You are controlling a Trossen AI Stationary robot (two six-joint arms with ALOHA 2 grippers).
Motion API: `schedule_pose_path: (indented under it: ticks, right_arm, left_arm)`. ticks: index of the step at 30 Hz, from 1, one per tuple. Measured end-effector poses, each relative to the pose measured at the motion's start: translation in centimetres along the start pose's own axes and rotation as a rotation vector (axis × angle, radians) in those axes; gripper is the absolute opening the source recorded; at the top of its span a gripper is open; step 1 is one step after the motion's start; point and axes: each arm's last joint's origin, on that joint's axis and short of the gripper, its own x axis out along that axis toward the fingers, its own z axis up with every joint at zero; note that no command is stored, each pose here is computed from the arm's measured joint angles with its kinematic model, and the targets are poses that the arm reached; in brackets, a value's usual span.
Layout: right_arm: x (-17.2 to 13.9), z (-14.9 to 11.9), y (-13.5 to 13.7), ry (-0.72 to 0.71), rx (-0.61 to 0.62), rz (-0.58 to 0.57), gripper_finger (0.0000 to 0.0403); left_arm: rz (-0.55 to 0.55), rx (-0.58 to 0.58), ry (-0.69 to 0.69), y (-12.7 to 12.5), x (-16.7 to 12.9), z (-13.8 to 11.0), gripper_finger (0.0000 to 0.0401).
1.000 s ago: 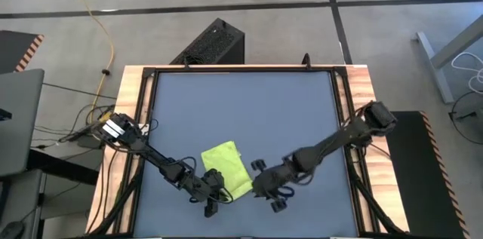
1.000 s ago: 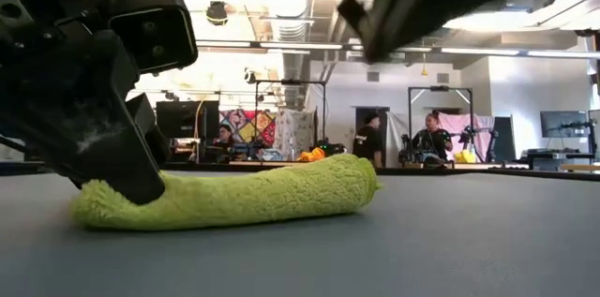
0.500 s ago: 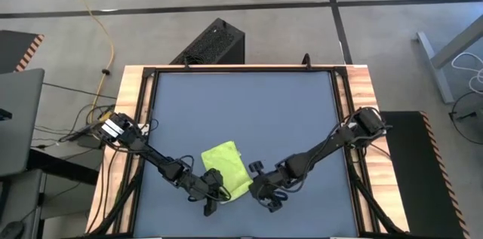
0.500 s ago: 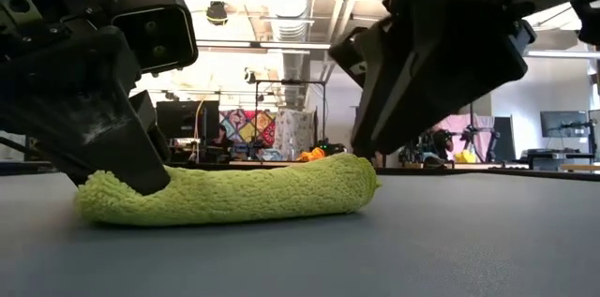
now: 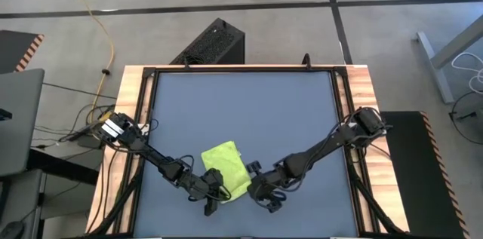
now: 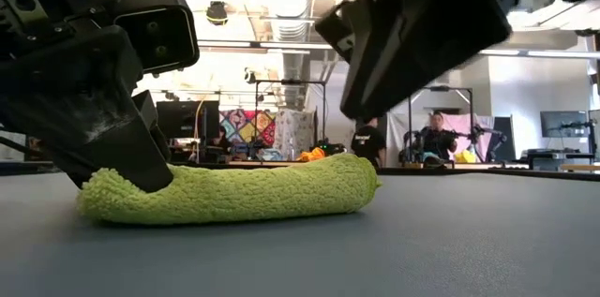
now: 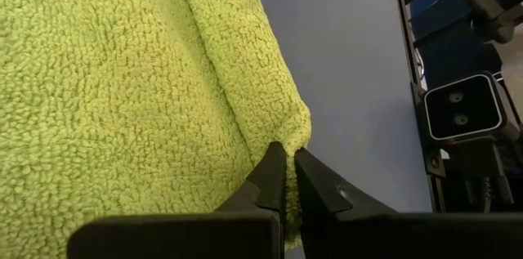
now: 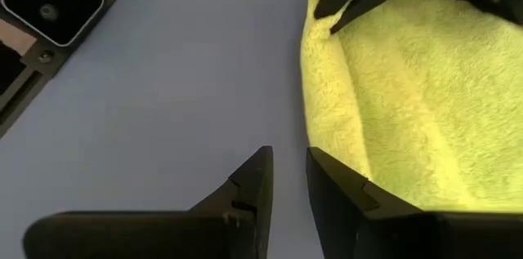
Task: Roll towel
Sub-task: Roll the green towel
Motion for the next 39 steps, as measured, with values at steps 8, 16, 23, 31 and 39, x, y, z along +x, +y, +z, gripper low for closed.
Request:
schedule_pose_path:
  ticks: [8, 16, 23, 31, 39]
  right_arm:
    - [-0.6, 0.3, -1.2, 0.061, 0.036, -0.014, 0.0144]
    - [-0.6, 0.4, -1.4, 0.055, 0.042, -0.018, 0.0258]
    - [-0.1, 0.6, 1.2, 0.034, -0.140, 0.011, 0.0261]
    - [2.7, -0.6, 0.3, 0.080, -0.122, -0.060, 0.0259]
    - [3.3, -0.9, 0.1, 0.101, -0.115, -0.061, 0.0254]
  left_arm:
    - [-0.003, 0.007, 0.002, 0.0, 0.0, 0.0, 0.0000]
    - [-0.005, 0.018, 0.005, 0.0, 0.0, 0.0, 0.0000]
    - [-0.003, 0.024, 0.002, 0.0, 0.0, 0.0, 0.0000]
    - [-0.006, 0.029, -0.002, -0.1, 0.0, 0.0, 0.0000]
    - [-0.017, 0.032, -0.015, -0.2, 0.0, 0.1, 0.0000]
